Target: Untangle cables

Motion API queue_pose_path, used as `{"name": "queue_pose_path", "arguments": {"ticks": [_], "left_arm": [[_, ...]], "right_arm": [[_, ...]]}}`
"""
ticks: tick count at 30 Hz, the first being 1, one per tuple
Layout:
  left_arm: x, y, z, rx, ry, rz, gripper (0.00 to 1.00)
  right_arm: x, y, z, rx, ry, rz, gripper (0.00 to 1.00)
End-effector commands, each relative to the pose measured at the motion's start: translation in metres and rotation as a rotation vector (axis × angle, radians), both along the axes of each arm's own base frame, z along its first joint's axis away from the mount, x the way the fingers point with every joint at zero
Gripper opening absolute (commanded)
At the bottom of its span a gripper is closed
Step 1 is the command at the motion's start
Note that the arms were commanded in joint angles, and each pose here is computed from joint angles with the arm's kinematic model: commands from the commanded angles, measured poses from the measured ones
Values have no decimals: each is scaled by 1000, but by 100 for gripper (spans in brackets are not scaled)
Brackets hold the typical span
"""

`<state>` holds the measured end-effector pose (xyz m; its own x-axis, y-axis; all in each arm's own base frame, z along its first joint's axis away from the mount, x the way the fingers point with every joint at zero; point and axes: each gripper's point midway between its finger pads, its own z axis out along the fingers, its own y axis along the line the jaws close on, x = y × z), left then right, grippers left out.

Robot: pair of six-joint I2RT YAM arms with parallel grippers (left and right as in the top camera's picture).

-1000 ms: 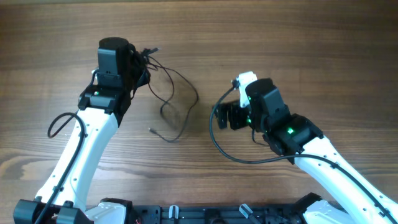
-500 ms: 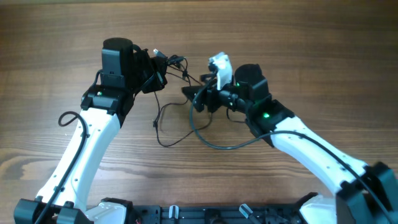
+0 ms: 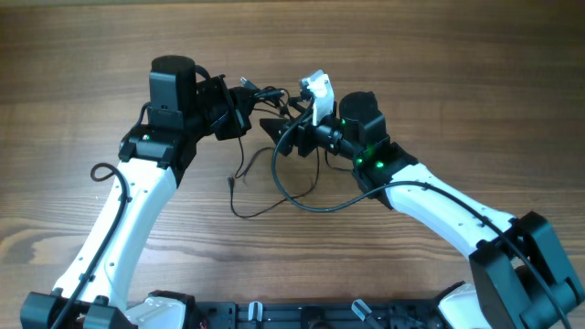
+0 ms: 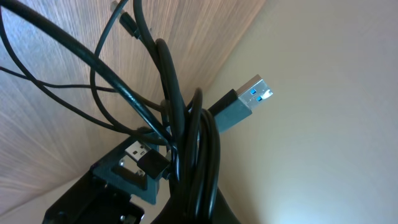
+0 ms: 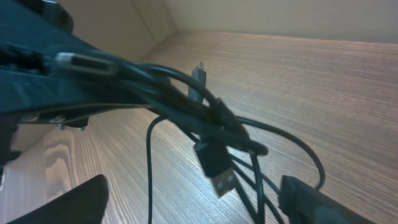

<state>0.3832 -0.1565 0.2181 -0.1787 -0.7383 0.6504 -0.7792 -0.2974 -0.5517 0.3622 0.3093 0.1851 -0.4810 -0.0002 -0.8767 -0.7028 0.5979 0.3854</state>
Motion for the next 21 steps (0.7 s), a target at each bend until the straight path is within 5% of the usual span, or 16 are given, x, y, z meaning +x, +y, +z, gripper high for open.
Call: {"name": "queue_pose_path", "arguments": {"ticks": [1, 3, 6, 9, 15, 21], "left_arm": [[-10, -16, 17, -140, 74, 3, 4], [-13, -22, 17, -144, 76, -18, 4], [-16, -28, 18, -145, 73, -36, 4], [-13, -30, 24, -155, 43, -45, 4], [5, -16, 28, -106, -24, 56, 4], [19, 2, 27, -49, -64, 165, 4]], "right_arm": [[6, 0, -7, -22, -16, -17, 80], [6, -1, -8, -26, -13, -20, 70], [6, -1, -10, -27, -4, -19, 33], [-6, 5, -13, -11, 40, 47, 6], [-67, 22, -26, 33, 228, 354, 4], [-99, 7, -65, -82, 405, 407, 4]]}}
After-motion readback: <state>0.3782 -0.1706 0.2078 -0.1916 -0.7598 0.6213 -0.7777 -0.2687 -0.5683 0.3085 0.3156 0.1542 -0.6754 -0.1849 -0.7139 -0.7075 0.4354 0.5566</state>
